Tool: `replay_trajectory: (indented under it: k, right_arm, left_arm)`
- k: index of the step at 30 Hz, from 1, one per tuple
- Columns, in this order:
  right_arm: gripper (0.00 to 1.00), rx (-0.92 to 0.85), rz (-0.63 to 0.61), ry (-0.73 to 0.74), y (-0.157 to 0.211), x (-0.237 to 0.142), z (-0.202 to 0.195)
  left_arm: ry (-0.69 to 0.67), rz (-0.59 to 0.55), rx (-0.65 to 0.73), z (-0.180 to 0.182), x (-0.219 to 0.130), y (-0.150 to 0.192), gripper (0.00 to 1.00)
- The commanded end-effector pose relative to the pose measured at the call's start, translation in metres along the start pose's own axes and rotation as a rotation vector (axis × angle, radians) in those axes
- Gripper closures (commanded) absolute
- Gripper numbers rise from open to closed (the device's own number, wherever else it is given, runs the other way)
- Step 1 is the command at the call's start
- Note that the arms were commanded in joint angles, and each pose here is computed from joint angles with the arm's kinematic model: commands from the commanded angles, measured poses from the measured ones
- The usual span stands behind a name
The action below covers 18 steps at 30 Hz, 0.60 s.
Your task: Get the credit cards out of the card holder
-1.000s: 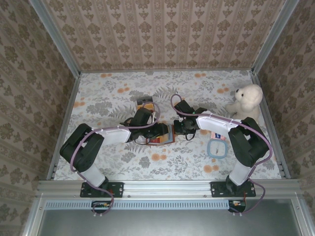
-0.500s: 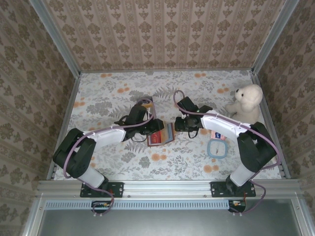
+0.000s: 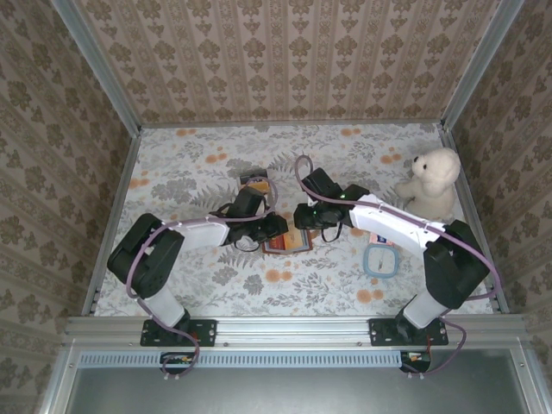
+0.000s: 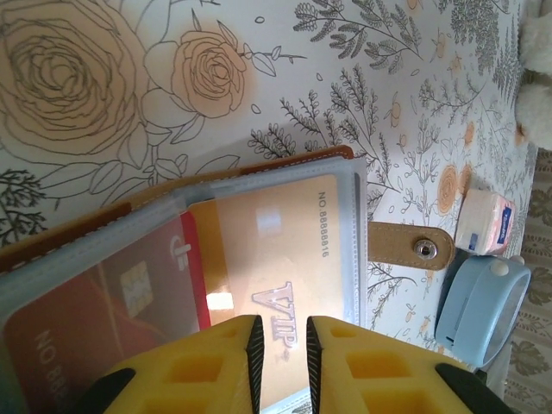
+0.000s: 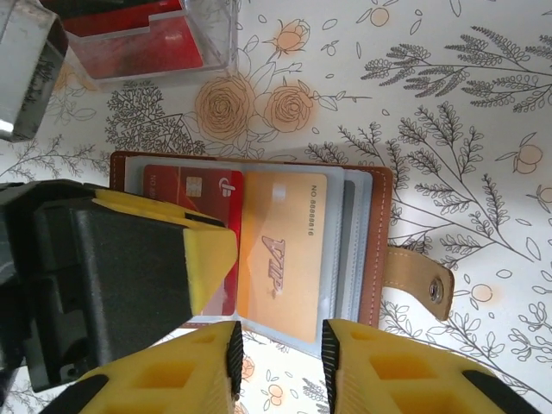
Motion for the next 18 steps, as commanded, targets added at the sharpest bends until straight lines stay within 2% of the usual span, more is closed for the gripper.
replay_trajectory:
  k: [1,8,18]
  right_arm:
    - [0.7,0.02,0.071,-0.013,0.005,0.018,0.005]
    - [0.78,0.042,0.111,0.01,0.005,0.049,0.002]
    - [0.8,0.085,0.179,0.106,0.023,0.079,-0.025]
  left_arm:
    - [-0.002,0.004,-0.006,-0.002,0.003,-0.002,0.79]
    - [-0.041,0.004,-0.048,0.013,0.007,0.006,0.82]
    - [-0.092,0.007,-0.098,0.035,0.012,0.019,0.79]
Point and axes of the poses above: each hand's point on the last joint's axis, 136 mm out from that joint toward the fingers, its own x axis out along the fingers, its own z axis along the line the jaws close on, y = z × x, the point moved 4 cm from there along -x, back along the fingers, and after that the axes turned 8 degrees about x, right-handed, at the moved point
